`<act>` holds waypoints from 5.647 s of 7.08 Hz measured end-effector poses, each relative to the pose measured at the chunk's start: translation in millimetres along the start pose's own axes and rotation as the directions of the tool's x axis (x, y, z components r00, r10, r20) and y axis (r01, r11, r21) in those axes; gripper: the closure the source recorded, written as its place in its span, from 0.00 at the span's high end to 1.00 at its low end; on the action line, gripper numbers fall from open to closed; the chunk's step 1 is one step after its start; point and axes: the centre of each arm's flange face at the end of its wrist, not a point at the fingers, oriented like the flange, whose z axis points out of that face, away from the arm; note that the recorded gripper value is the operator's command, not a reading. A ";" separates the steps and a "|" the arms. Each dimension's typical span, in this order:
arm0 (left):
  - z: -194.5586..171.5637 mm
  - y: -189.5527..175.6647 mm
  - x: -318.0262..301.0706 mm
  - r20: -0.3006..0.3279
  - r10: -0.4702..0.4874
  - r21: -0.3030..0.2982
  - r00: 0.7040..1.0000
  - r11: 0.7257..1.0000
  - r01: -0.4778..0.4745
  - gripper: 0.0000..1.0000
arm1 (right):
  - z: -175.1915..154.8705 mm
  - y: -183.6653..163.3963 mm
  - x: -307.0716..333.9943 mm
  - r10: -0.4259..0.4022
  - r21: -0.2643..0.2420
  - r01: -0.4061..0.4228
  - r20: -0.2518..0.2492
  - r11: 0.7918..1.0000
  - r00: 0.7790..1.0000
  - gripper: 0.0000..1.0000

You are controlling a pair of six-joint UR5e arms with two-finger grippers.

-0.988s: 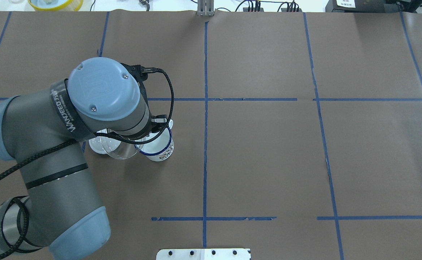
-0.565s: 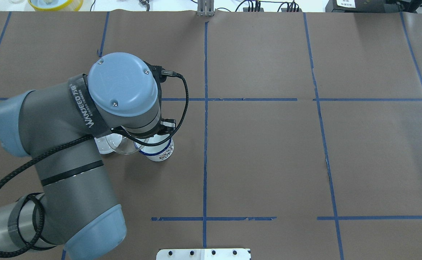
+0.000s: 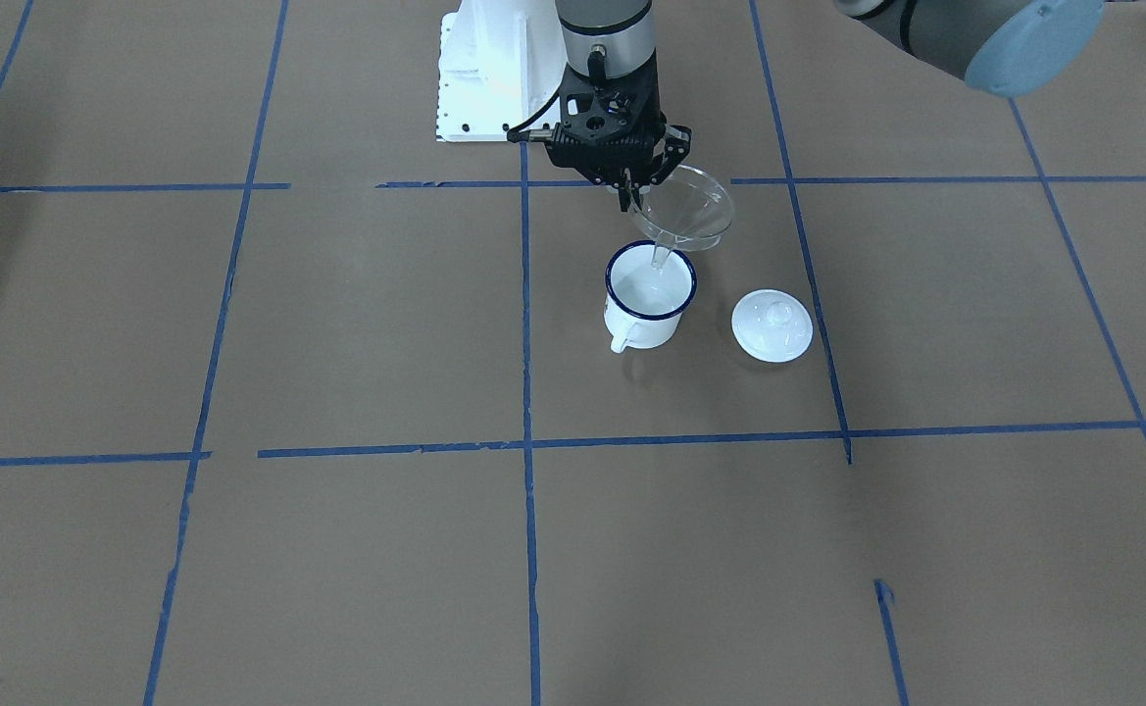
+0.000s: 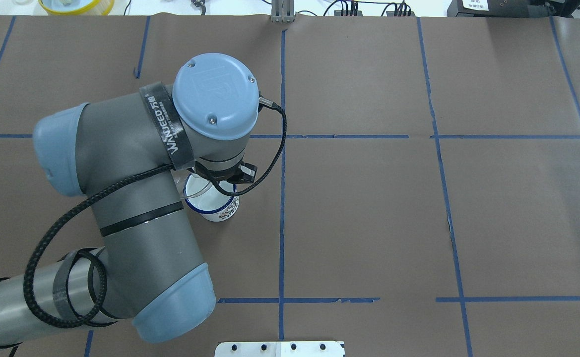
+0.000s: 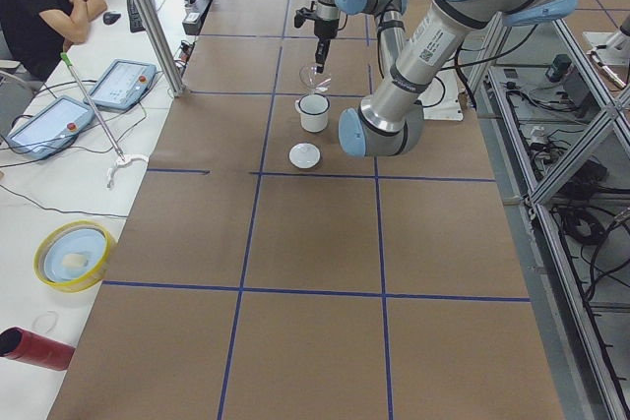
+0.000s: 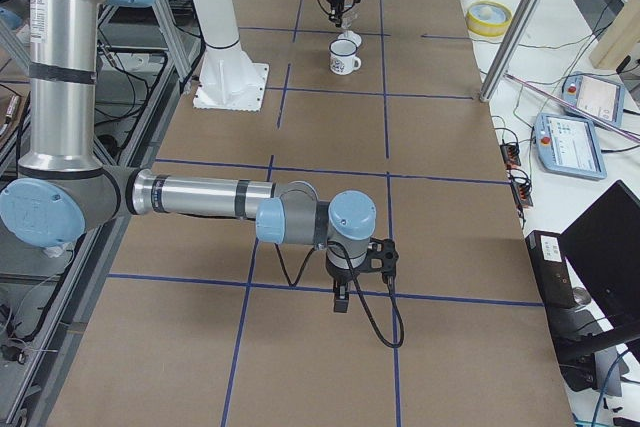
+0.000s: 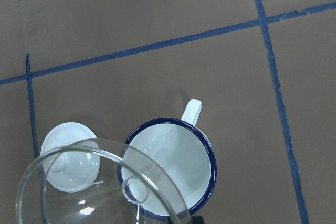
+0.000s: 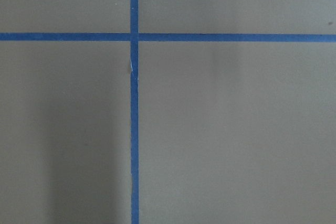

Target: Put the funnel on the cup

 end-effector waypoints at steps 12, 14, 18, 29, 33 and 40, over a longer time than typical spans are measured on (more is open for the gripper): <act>83.6 -12.4 20.5 0.022 0.140 -0.046 0.990 0.989 -0.139 1.00 | -0.2 -0.1 -0.2 0.000 0.000 0.000 0.000 1.000 1.000 1.00; 86.7 -8.8 16.7 0.013 0.140 -0.032 0.990 0.990 -0.139 1.00 | 0.1 0.0 0.1 0.000 0.000 0.000 0.000 1.000 1.000 1.00; -7.7 -10.9 -30.0 -0.116 0.119 0.148 0.986 0.984 -0.102 1.00 | 0.0 0.0 0.0 0.000 0.000 0.000 0.000 1.000 1.000 1.00; 90.0 -23.3 -615.7 -0.180 0.019 0.103 0.984 0.995 -0.001 1.00 | 0.3 0.1 0.3 0.001 -0.001 -0.001 0.000 1.000 1.000 1.00; 138.6 32.9 -712.9 -0.159 -0.024 0.023 0.987 0.999 0.028 1.00 | 0.2 0.0 0.2 0.000 -0.001 0.000 0.000 1.000 1.000 1.00; 183.5 110.8 -744.2 -0.187 -0.131 -0.072 0.974 0.990 0.119 1.00 | 0.0 -0.2 0.0 0.000 0.000 0.000 0.000 1.000 1.000 1.00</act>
